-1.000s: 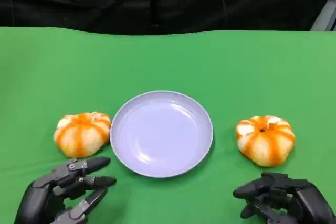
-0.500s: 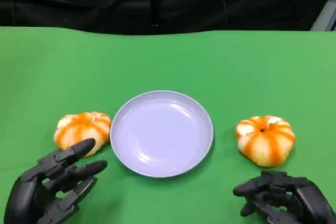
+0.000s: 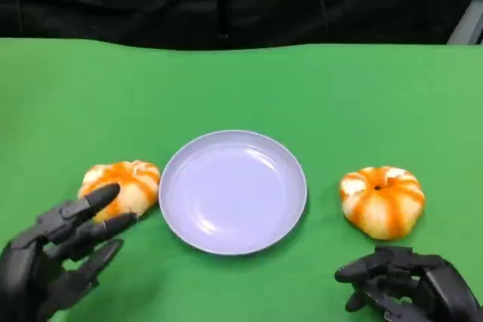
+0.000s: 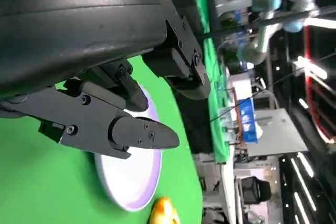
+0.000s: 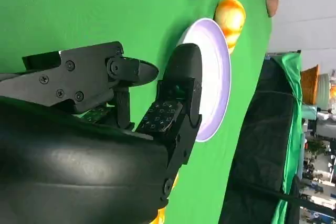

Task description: Grasp the bread from the table and place it into the plate.

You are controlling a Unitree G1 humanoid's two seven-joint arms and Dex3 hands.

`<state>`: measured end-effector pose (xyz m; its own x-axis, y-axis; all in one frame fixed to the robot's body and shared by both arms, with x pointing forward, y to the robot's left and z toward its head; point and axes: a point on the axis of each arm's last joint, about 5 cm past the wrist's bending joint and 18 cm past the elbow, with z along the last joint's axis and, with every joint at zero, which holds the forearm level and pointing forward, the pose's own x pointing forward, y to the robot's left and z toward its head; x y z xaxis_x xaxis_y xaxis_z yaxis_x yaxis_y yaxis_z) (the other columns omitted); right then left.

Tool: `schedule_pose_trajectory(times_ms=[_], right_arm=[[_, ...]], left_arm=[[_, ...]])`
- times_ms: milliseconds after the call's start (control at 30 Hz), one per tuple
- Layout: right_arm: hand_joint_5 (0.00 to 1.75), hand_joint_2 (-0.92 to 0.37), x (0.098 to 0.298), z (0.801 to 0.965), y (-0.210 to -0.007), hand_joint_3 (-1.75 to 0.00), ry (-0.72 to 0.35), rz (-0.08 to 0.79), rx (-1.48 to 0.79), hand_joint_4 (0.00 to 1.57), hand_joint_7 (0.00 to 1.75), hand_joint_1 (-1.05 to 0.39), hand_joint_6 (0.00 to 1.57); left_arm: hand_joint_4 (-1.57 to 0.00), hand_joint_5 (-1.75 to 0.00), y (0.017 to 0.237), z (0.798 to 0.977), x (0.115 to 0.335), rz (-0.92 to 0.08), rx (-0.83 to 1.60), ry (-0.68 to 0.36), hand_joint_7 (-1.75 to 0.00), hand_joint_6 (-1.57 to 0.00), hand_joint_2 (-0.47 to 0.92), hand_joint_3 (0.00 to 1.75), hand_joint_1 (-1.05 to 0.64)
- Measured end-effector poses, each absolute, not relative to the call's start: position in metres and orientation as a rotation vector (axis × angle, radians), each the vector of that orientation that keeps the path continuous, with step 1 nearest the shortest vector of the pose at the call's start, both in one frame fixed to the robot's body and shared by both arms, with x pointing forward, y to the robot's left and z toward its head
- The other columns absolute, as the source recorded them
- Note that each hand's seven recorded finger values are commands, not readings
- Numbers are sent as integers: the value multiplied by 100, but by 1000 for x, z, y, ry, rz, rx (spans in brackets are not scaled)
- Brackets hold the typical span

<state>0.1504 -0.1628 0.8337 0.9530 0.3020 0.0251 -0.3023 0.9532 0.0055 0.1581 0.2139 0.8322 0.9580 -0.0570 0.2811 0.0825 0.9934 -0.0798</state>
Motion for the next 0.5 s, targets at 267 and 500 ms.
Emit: schedule_pose_trajectory(times_ms=[267,500], right_arm=[[122,-92,151,833,-163,-40,-21,307,9,77,55,-1,99],[122,-92,151,833,-163,-40,-21,307,9,77,55,-1,99]], left_arm=[[-79,-6,218,835,163,-52,-77,-308,0,-72,92,19,-41],[-80,-5,218,835,163,-51,-77,-306,0,-72,92,20,-41]])
